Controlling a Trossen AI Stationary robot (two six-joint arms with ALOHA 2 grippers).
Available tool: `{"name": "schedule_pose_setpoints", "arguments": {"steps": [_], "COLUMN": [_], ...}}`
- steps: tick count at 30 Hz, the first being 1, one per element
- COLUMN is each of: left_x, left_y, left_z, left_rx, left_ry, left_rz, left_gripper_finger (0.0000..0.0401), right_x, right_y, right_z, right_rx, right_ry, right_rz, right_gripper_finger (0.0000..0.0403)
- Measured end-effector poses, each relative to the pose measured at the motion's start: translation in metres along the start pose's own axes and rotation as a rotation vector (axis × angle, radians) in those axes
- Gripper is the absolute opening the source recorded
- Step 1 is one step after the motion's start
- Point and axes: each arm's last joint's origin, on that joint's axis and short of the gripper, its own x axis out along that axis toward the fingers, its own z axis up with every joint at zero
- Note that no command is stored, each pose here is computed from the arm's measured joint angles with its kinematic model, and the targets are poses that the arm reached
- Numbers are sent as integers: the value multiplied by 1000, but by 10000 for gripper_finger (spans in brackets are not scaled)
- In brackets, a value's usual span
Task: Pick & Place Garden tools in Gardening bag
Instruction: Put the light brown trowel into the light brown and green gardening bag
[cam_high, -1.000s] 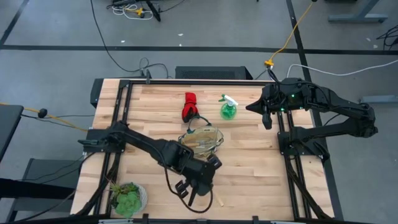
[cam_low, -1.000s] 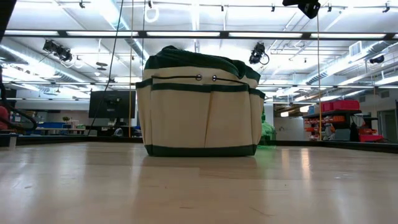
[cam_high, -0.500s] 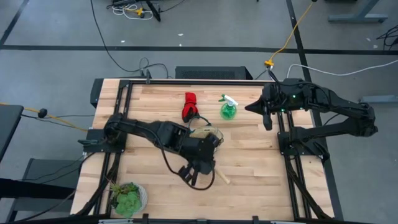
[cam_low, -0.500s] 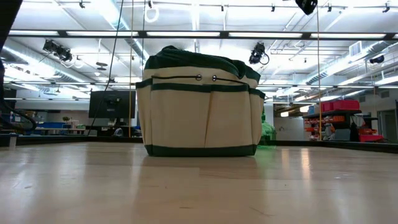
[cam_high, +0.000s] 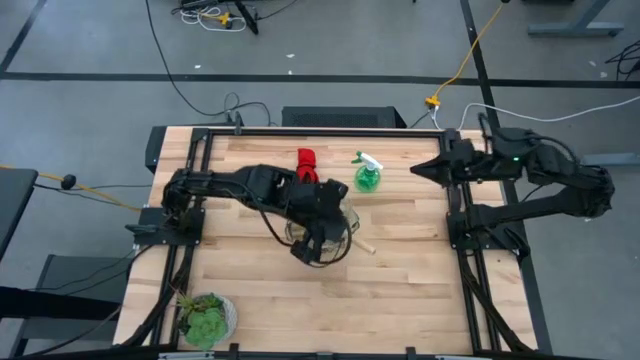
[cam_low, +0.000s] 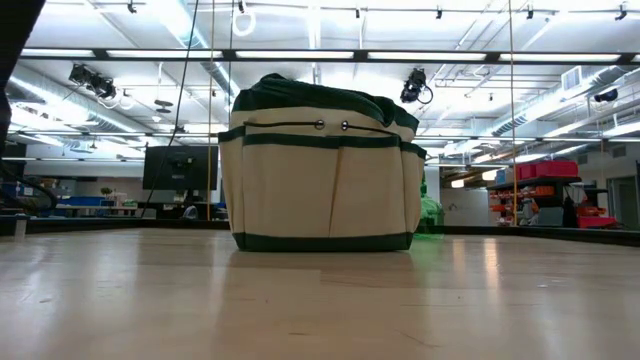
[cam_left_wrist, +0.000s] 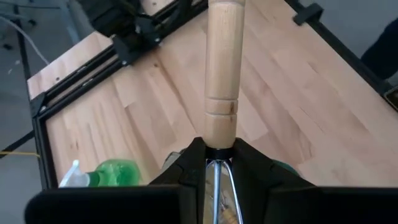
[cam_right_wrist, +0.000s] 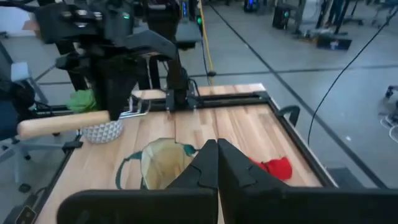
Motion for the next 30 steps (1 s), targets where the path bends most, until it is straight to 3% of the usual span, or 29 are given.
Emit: {"name": "schedule_pose_setpoints", "arguments": {"steps": [17, 30], "left_x": [-13, -14], "left_y": [23, 16], "left_z": [-12, -27], "left_rx": [-130, -205], "left_ry": [22, 193], "left_rz": [60, 53], "left_gripper_finger": [63, 63], "right_x": [-26, -28], "right_y": [7, 7], "right_z": [1, 1], "right_rx": [-75, -68], "right_ry": [-83, -86], "right_rz": [78, 78], "right_gripper_finger": [0, 0]}}
